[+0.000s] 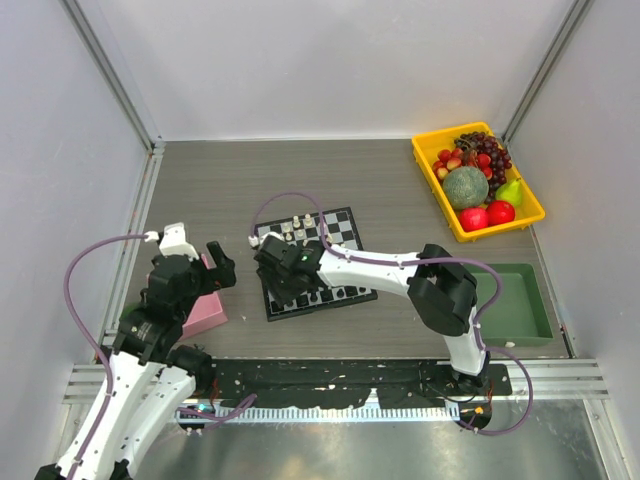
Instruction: Set up the chess pieces on the board
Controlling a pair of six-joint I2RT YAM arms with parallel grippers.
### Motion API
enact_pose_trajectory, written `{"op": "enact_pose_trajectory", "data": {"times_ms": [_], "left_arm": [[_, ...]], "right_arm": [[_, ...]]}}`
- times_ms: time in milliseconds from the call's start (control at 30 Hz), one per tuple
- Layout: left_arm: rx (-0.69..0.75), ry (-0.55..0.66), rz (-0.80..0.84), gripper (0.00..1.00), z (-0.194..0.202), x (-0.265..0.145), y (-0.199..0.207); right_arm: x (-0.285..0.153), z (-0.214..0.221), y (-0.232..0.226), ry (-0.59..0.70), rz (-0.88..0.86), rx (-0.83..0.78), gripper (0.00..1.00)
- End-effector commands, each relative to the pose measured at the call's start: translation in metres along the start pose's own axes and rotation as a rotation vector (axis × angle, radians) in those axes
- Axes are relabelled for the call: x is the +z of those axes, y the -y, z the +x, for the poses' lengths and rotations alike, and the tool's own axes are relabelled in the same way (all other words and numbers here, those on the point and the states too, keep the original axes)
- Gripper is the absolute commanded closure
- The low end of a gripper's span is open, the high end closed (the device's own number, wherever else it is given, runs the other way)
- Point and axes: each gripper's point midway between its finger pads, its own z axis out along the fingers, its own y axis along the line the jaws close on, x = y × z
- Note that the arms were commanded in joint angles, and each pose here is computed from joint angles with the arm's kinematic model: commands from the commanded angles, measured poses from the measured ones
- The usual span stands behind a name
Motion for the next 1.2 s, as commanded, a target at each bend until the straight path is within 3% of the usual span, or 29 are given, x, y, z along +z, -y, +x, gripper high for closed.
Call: {"op": "enact_pose_trajectory", "data": {"times_ms": [0,300,867,1167], "left_arm": [[-0.012,0.048,-0.027,0.01,-0.01,-0.003,-0.005],[-0.029,0.086,-0.074,0.01,-0.016,-0.01,-0.015],[-0.018,0.088,-0.073,0.01,-0.018,-0.01,-0.015],[-0.006,0.081,-0.074,0.01,-0.017,-0.009,-0.015]], "right_arm": [[-0.029,-0.046,-0.01,0.133,-0.023,-0.006,0.5],[-0.029,-0.076,0.007,0.19,0.02,0.028,0.49],[0.014,-0.094,0.017,0.148,0.024,0.05,0.52],[0.024,-0.095,0.02,0.133,0.026,0.058,0.6]]}}
